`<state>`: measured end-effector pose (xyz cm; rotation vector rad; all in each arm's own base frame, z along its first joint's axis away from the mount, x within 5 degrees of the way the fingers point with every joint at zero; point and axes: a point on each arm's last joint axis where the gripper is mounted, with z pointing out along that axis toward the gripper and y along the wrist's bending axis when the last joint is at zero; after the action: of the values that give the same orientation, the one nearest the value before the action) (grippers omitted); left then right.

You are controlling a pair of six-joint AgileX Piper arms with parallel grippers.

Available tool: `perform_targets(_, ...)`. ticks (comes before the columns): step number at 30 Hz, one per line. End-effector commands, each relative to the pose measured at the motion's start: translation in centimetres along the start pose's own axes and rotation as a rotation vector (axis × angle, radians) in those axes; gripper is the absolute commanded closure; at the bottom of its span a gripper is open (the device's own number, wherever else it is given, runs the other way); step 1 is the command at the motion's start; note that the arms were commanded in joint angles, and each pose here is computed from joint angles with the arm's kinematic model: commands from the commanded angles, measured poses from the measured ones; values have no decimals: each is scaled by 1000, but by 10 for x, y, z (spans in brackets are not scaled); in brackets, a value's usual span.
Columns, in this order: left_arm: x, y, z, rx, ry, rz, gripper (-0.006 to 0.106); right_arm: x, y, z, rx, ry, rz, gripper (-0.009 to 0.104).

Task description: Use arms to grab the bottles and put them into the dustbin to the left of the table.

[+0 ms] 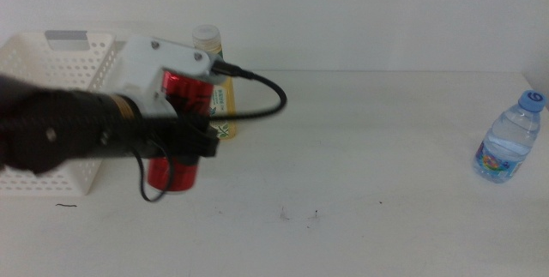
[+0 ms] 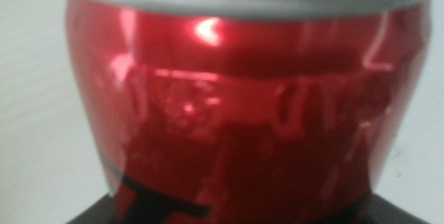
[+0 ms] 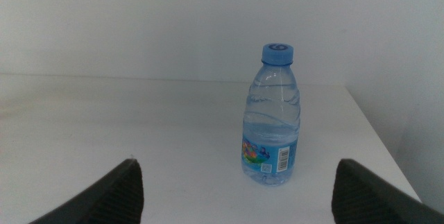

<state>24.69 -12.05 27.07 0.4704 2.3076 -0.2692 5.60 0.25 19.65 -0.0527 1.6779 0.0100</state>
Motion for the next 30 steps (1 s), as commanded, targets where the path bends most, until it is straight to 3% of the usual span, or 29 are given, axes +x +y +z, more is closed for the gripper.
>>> perform_targets(1,-14,8,-12,-21,1,0,86,0,-1,0,9,-10,-7,12)
perform_targets(12,-57,65,-35,-142,146,-107,86,0,-1,0,9,-10,-7,12)
perform_targets(16,-82,101,-37,-137,235,-75,86,0,-1,0,9,-10,-7,12)
perform_targets(30,-70,182,-32,-190,321,-189,86,0,-1,0,9,-10,-7,12)
